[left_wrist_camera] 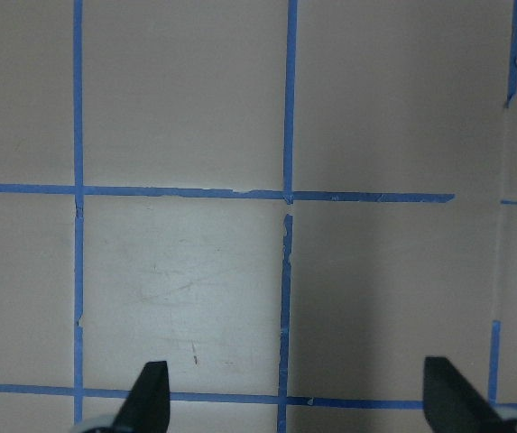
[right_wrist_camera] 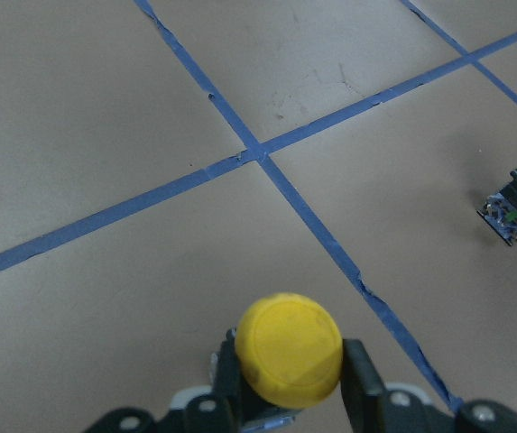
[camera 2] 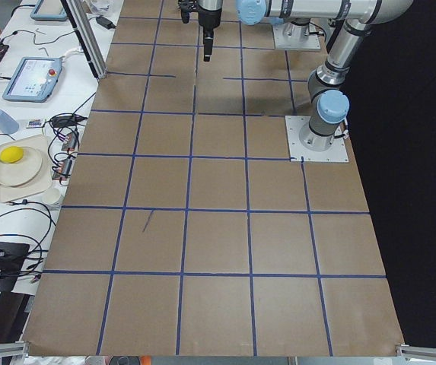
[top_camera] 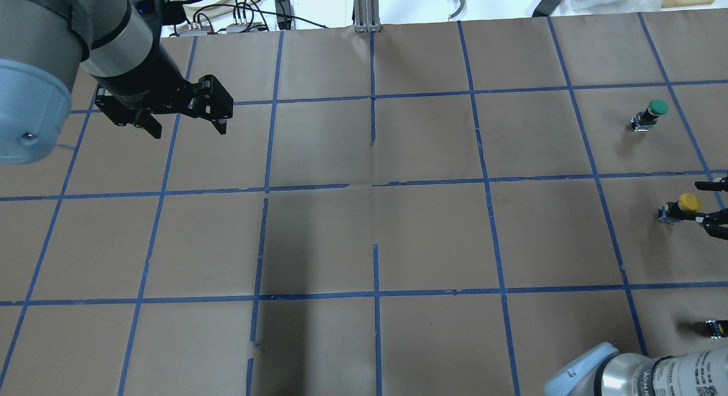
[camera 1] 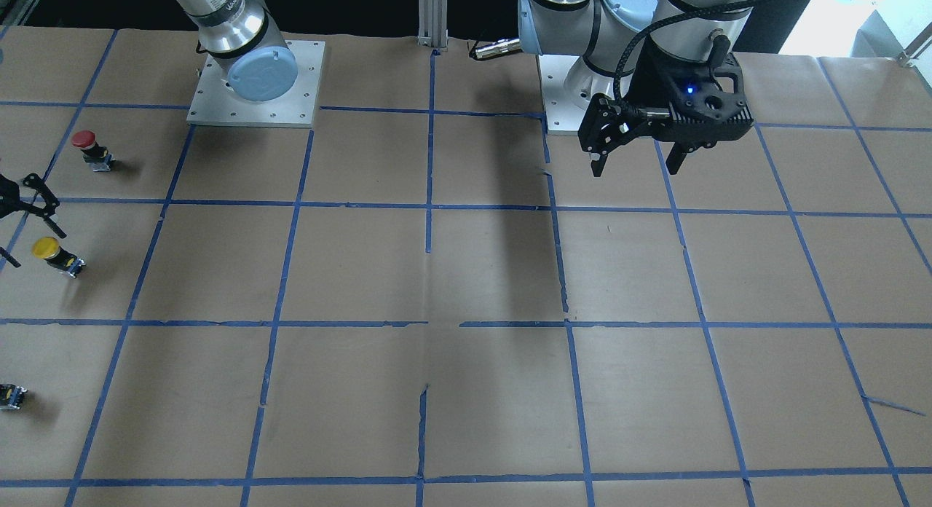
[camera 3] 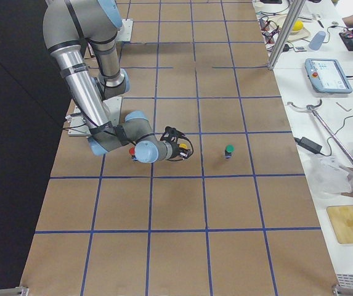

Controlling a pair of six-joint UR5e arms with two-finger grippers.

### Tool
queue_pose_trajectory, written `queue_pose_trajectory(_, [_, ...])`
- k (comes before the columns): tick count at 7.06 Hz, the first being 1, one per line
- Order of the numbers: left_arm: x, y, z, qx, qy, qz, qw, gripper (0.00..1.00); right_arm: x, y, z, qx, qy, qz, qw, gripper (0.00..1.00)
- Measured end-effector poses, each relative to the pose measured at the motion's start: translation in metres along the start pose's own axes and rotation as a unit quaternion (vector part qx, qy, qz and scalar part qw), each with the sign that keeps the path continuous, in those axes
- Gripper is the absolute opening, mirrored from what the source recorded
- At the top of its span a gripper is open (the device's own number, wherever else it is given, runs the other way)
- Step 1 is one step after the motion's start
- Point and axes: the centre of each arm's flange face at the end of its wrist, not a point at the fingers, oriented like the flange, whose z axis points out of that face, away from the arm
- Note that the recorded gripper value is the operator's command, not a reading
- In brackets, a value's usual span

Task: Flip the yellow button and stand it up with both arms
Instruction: 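Lower the yellow button upright onto the table beside the green button, then open the right gripper and lift it away from the standing button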

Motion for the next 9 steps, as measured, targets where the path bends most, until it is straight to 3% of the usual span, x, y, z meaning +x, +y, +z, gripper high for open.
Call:
queue_pose_trajectory(1, [0.0, 0.0, 0.0, 0.0, 0.0, 0.0, 1.0, 1.0, 0.004, -0.001, -0.006, -0.008, -0.001, 0.024, 0.9997, 1.0])
queue_pose_trajectory(3, [0.0, 0.0, 0.0, 0.0, 0.0, -0.001, 1.0, 1.0, 0.019, -0.015, -0.036, -0.058, 0.012, 0.095, 0.9937, 1.0])
queue_pose_trajectory(5, [0.0, 0.0, -0.001, 0.001, 0.0, 0.0, 1.0, 1.0, 0.021, -0.05, -0.069, -0.109, 0.042, 0.175, 0.9775, 1.0])
queue_pose_trajectory(6, [0.0, 0.0, -0.002, 0.002, 0.0, 0.0, 1.0, 1.0, 0.014, -0.083, -0.083, -0.141, 0.058, 0.221, 0.9633, 1.0])
queue_pose_trajectory(7, [0.0, 0.001, -0.003, 0.003, 0.001, 0.0, 1.0, 1.0, 0.001, -0.121, -0.094, -0.175, 0.073, 0.274, 0.9428, 1.0])
queue_pose_trajectory(9, [0.001, 0.005, -0.003, 0.003, 0.009, 0.0, 1.0, 1.0, -0.029, -0.189, -0.104, -0.206, 0.107, 0.387, 0.8922, 1.0])
